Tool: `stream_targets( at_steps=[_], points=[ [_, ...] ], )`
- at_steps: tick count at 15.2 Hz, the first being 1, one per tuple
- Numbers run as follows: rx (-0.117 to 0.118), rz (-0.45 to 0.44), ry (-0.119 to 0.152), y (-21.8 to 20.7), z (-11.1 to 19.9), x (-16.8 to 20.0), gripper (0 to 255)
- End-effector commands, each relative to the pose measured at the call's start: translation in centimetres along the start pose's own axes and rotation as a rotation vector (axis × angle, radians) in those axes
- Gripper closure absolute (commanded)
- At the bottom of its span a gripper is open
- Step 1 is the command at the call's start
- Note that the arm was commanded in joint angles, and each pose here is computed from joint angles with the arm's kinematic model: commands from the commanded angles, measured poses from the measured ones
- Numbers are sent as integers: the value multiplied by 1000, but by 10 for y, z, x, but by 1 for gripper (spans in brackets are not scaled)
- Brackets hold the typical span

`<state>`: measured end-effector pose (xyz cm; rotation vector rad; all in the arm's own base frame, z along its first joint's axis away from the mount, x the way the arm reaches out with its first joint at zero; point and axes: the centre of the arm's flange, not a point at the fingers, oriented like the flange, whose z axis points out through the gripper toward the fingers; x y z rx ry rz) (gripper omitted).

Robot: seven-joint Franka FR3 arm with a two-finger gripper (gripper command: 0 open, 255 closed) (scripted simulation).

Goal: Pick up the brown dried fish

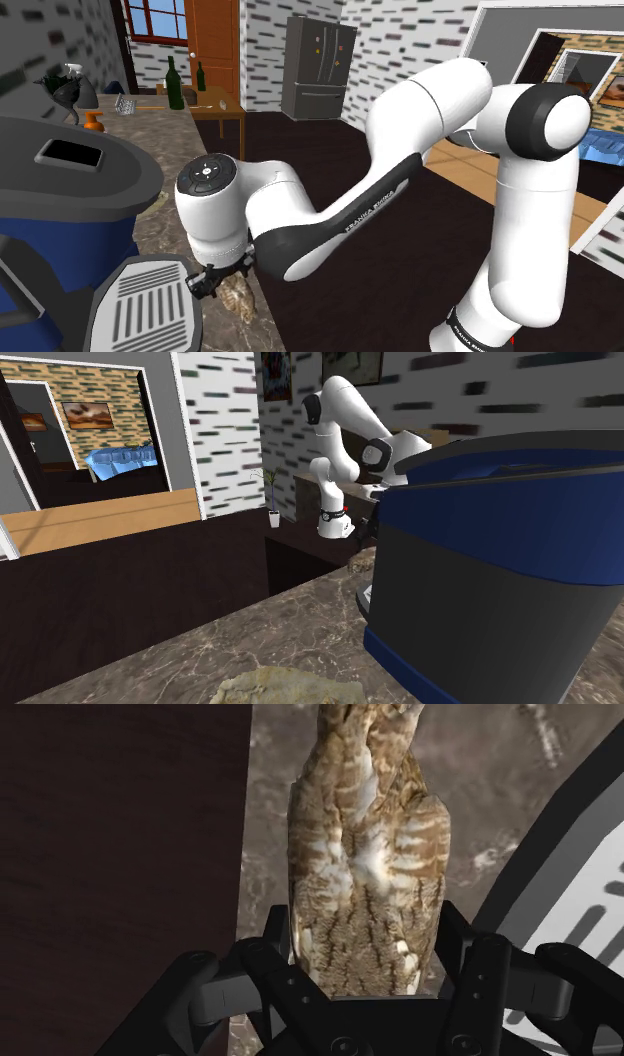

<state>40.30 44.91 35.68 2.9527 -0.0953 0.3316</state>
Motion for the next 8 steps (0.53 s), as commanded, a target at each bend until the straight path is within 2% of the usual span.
stream_targets(
  at_steps=[1,6,8],
  points=[
    [0,0,0,3,-11,2,255],
    [0,0,0,7,-36,7,255],
    [0,0,0,7,-37,8,255]
  ],
)
